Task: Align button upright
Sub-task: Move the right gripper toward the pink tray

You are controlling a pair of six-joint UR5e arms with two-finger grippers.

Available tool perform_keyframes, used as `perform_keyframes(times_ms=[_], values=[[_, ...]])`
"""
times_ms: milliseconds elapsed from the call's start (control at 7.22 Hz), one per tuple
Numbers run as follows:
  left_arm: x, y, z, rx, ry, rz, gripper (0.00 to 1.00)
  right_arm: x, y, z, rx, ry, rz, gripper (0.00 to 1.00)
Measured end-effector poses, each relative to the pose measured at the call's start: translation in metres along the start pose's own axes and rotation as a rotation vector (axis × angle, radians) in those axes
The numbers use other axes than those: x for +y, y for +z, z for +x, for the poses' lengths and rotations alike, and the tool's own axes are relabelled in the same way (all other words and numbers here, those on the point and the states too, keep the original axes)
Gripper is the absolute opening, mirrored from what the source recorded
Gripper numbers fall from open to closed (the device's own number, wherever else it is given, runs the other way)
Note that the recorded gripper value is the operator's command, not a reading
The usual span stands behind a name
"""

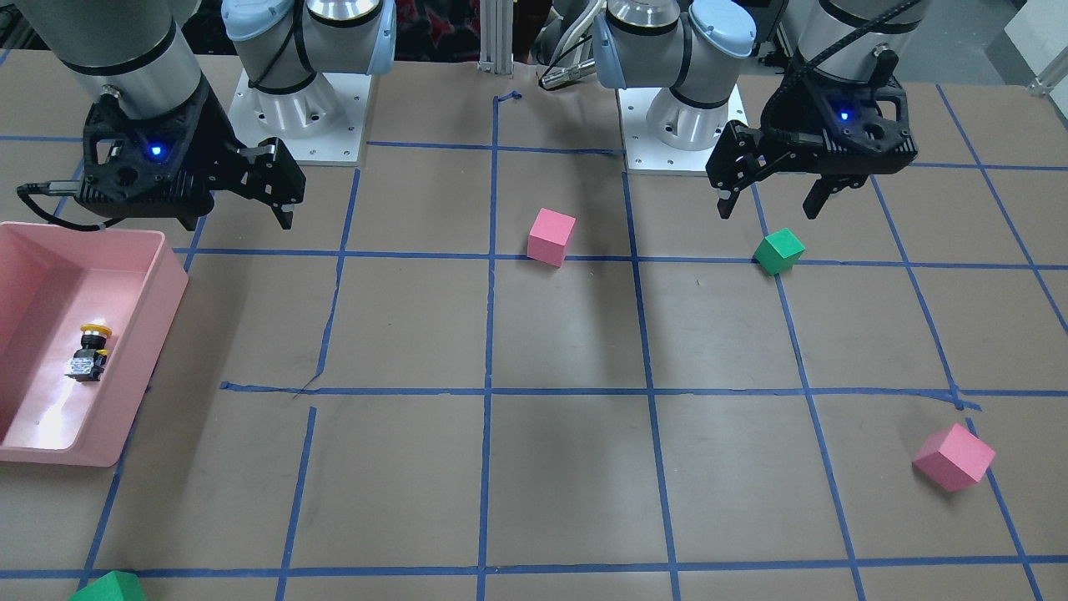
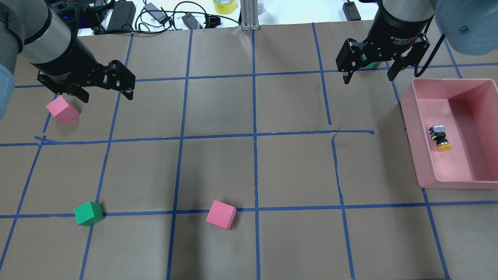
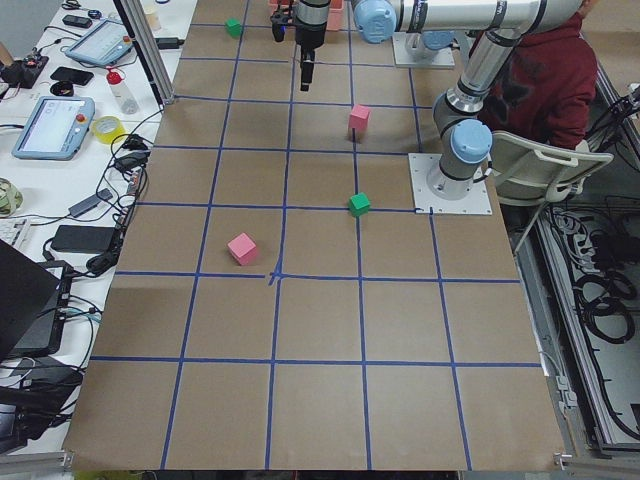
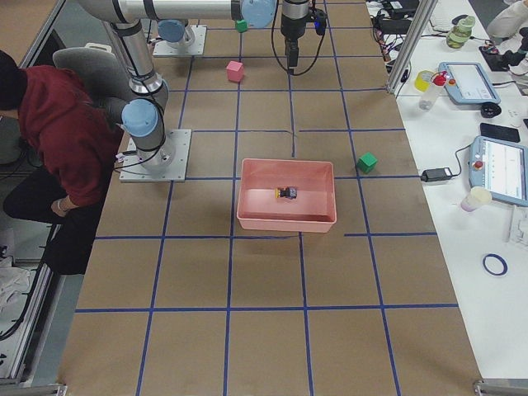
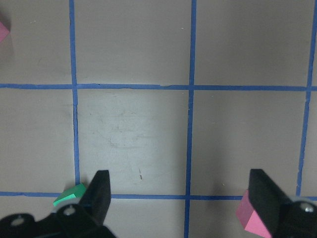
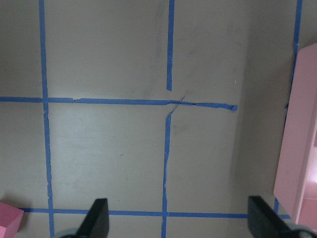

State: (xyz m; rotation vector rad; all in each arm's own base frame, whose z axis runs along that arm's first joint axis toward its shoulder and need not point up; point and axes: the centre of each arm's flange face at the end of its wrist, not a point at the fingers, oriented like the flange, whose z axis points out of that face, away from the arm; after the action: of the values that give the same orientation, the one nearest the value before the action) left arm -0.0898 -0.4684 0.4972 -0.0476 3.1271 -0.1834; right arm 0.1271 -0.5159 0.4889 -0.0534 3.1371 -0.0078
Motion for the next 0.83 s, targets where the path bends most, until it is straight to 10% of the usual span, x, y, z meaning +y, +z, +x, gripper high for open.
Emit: perform_keyframes(times_ms=[831], values=[[0.0011, 0.0002, 0.0001, 0.001, 0.000, -0.006, 1.00, -0.0043, -0.0003, 0.0082, 0.005, 0.015, 0.011, 1.00]])
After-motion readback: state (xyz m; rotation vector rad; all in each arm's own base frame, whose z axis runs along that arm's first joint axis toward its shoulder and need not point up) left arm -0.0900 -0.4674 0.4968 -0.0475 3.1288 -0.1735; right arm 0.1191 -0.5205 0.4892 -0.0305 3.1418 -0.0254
